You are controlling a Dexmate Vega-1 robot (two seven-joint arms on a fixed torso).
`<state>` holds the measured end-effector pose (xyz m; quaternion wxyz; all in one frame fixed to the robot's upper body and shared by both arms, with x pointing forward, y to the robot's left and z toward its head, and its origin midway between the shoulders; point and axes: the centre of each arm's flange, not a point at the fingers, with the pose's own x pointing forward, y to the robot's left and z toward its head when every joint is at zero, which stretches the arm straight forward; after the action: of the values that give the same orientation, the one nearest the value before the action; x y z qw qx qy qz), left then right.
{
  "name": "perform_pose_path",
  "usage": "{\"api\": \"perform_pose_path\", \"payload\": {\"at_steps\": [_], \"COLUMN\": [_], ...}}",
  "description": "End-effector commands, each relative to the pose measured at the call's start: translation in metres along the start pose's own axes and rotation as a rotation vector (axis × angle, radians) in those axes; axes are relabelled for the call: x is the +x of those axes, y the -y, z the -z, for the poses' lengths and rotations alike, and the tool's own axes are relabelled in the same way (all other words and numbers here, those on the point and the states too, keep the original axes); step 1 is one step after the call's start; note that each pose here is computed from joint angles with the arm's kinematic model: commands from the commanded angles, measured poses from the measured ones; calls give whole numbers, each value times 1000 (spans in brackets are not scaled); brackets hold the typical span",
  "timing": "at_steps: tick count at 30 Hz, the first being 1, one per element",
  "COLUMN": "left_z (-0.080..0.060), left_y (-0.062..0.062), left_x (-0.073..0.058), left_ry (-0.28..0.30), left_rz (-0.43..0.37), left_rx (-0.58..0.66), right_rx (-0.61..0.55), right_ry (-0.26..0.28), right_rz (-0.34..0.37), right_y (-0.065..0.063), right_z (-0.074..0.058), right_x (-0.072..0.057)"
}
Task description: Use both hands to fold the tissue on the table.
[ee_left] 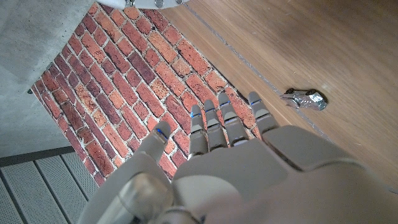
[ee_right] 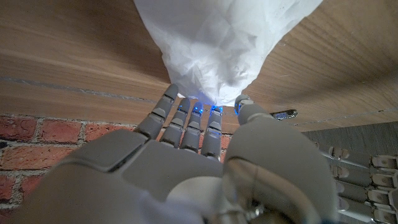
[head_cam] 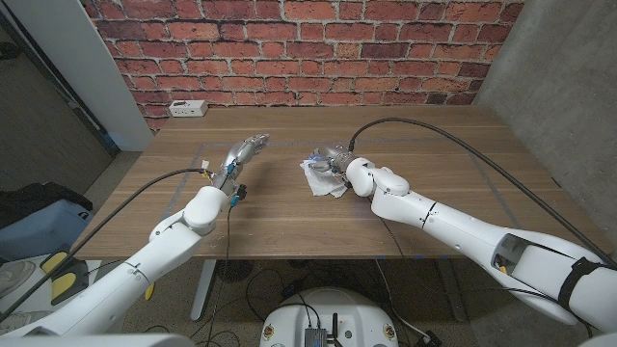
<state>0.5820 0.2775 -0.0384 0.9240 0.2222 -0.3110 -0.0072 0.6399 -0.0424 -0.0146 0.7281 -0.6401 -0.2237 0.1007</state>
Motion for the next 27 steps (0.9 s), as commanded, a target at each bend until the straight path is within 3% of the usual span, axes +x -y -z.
{"api": "perform_pose_path", "payload": {"at_steps": [1,11,16,27], "left_z": [-2,-6,-11,-31], "left_y": [1,1,-1,3], "left_x": [2,9,14,28], "left_ry": [-6,-7,-10,-17], "left_rz": [22,47,68,140], "left_rx": [27,63,125,396], "right_rx": [10,33,59,116], "right_ry": [-47,-33,-20,3], "right_rz": [-90,-72,-16,156], "right_y": [-7,-4,0,10], "right_z": [9,9,8,5], "right_x": [5,-1,-9,-33]}}
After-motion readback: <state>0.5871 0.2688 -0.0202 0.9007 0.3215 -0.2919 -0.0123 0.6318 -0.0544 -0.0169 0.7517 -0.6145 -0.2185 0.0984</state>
